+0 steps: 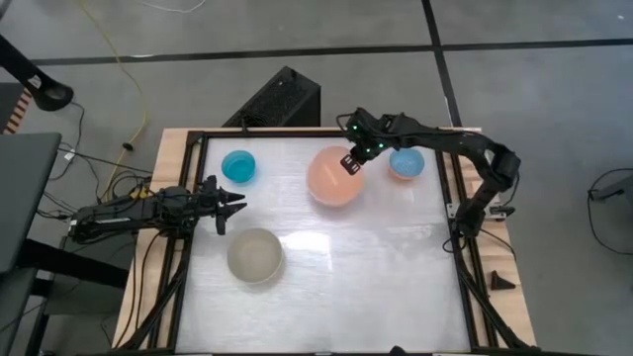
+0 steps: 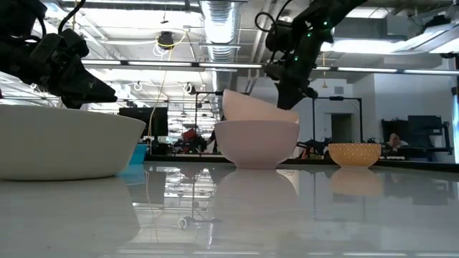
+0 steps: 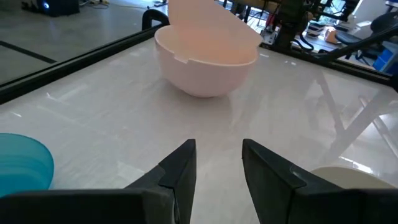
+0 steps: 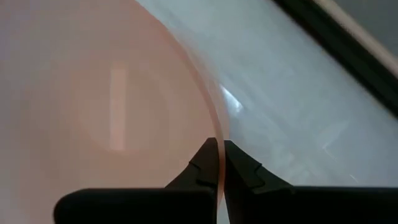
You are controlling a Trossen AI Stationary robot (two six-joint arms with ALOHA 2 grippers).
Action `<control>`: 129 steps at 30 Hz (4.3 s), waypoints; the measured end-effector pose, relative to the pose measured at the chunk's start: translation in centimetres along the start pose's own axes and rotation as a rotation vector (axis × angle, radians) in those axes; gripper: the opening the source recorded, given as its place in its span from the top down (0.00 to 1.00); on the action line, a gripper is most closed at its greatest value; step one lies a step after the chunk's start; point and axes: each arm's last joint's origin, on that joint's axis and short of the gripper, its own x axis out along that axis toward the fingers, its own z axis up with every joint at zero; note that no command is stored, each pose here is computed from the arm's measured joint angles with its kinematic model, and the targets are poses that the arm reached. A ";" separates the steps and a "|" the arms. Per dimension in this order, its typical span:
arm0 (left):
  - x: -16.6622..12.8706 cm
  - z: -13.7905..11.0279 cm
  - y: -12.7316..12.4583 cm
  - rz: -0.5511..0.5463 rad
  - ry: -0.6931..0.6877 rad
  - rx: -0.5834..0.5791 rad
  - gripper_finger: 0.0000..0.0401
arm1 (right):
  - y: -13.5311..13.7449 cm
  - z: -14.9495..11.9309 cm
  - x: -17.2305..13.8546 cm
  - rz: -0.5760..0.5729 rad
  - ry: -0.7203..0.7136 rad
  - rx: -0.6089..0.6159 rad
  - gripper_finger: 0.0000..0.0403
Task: Nest bowls inside each other
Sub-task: Stack the orange bowl on top of the white bowl
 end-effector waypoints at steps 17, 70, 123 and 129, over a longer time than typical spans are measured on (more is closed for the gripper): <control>0.0 0.0 0.0 0.000 0.000 0.000 0.70 | 0.5 0.0 1.6 -0.001 0.018 0.006 0.80; 0.0 0.0 0.0 -0.003 -0.002 0.000 0.70 | 7.9 -0.9 5.7 -0.518 -0.338 -0.079 0.94; 0.0 0.0 0.0 -0.005 -0.003 -0.001 0.70 | 10.8 -11.4 1.8 -0.450 -0.411 -0.093 0.94; 0.0 0.0 0.0 -0.004 -0.003 -0.001 0.70 | 10.5 -10.6 1.5 -0.433 -0.409 -0.096 0.94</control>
